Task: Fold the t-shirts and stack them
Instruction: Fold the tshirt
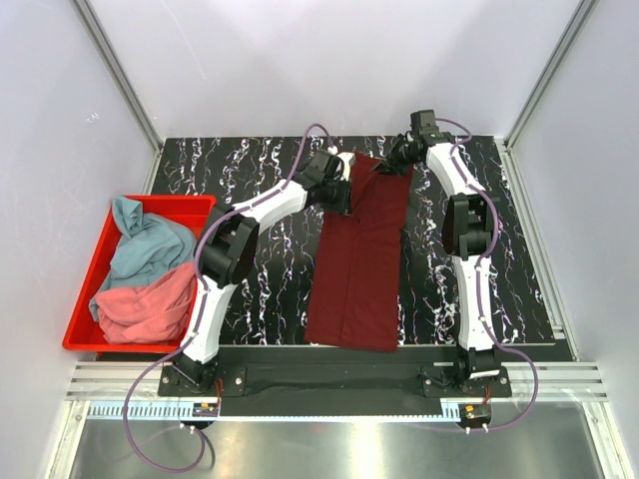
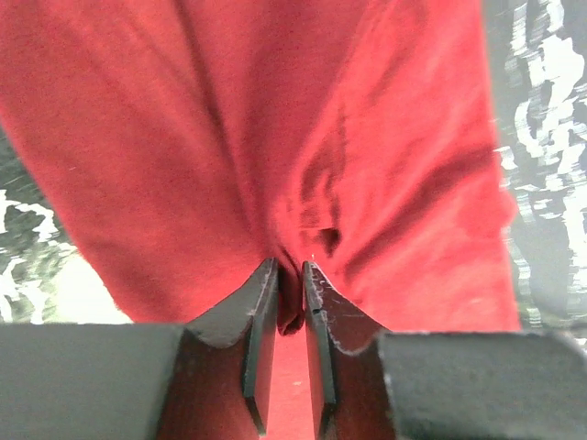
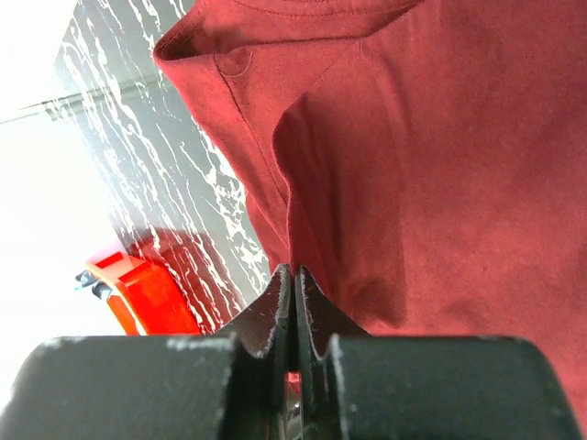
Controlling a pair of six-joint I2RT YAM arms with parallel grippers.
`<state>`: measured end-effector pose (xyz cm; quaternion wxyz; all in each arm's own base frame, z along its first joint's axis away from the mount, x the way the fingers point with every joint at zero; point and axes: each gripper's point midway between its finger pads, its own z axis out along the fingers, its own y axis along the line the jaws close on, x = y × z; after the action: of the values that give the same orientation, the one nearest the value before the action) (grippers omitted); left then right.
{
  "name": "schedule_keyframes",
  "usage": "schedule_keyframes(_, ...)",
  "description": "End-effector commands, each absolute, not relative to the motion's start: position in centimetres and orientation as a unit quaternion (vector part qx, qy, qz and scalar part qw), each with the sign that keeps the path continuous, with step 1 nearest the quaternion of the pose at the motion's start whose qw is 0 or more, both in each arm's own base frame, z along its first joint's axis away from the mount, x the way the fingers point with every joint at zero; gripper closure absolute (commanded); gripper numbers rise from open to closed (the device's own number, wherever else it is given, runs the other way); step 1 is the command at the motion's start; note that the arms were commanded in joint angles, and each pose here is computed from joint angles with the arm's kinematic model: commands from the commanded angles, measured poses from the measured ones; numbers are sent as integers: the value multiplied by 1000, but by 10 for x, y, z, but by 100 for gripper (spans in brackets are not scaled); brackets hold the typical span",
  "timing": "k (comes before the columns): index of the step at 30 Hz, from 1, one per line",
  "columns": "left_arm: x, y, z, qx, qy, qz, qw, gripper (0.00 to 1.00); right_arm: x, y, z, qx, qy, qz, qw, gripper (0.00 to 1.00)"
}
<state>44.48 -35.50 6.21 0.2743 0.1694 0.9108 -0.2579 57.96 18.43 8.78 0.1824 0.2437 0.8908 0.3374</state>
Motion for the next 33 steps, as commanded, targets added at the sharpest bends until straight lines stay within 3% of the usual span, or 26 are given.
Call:
schedule_keyframes(1, 451, -389, 122, 167, 875, -327, 314, 78, 594, 181, 99, 216, 882, 366, 206, 92)
schedule_keyframes(21, 421, -435, 91, 211, 868, -375, 247, 71, 601, 151, 84, 227, 878, 371, 198, 85)
schedule_keyframes(25, 424, -422, 107, 204, 868, -364, 269, 73, 600, 136, 82, 221, 884, 357, 204, 85)
schedule_keyframes(29, 440, -387, 143, 162, 854, -381, 315, 73, 596, 112, 81, 204, 907, 292, 224, 53)
schedule_keyframes(33, 449, -343, 164, 112, 852, -392, 328, 74, 591, 92, 84, 173, 927, 234, 237, 45)
